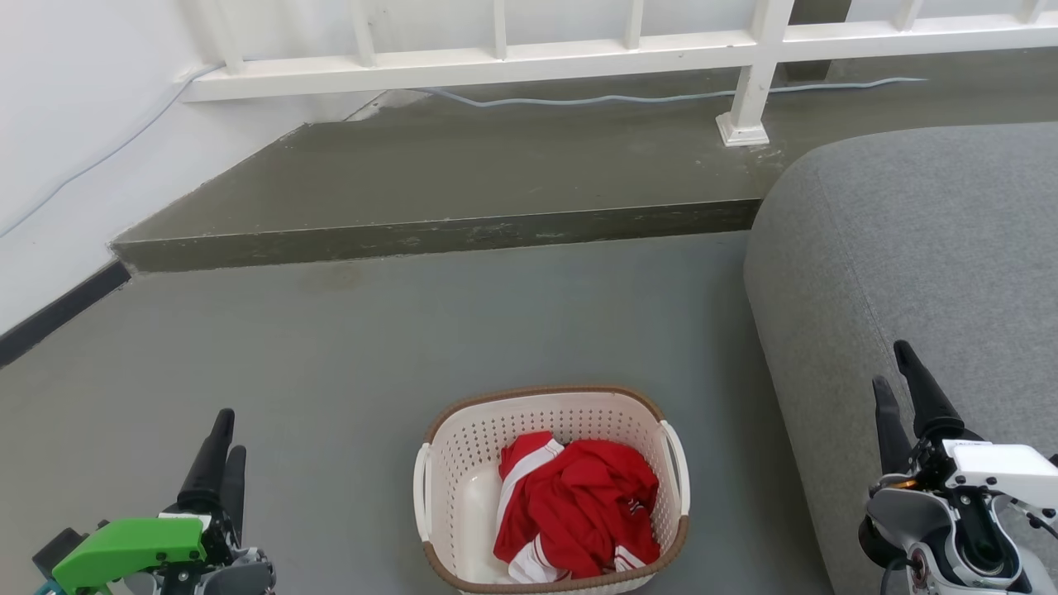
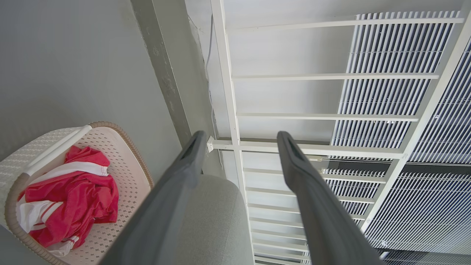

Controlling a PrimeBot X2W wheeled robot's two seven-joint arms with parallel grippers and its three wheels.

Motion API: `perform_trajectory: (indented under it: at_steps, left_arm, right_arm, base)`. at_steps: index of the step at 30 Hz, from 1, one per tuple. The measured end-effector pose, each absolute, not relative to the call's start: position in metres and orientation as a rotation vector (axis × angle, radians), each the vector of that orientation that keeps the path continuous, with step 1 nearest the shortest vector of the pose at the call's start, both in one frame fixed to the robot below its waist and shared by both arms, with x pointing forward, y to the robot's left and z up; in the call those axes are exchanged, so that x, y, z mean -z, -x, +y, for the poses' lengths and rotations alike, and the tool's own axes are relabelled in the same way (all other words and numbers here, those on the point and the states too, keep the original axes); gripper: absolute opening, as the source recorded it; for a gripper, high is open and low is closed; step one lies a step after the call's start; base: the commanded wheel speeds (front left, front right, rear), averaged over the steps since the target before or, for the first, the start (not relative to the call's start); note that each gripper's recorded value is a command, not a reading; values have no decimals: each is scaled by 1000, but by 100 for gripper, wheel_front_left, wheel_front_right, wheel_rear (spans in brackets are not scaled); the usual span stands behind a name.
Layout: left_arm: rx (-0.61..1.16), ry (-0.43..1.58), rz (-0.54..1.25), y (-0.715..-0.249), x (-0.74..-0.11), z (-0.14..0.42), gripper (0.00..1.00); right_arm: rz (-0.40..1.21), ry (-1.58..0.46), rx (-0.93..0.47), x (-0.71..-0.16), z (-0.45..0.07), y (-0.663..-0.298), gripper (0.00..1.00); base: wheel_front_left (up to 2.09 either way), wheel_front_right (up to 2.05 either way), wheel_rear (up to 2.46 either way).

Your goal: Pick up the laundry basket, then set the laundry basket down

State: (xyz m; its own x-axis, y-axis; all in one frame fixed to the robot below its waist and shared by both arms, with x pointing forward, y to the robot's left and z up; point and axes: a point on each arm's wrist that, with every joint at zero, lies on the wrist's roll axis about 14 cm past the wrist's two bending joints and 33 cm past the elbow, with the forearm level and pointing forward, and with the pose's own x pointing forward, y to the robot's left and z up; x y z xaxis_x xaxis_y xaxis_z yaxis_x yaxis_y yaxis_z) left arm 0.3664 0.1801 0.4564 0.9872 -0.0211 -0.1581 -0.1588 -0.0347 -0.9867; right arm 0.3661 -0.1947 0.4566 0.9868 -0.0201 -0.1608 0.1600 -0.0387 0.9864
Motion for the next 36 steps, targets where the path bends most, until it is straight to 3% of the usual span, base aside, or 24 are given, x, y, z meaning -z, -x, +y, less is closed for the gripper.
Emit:
perform_trajectory:
  at_steps: [15, 36]
  left_arm:
    - [-88, 1523, 113, -370, -466, 176, 100]
    - [-21, 1219, 118, -373, -474, 165, 100]
  right_arm:
    - [77, -1540, 110, -471, -190, -371, 100]
    - [95, -1218, -4, -486, -172, -377, 100]
  base:
    - [0, 0, 0]
    - [0, 0, 0]
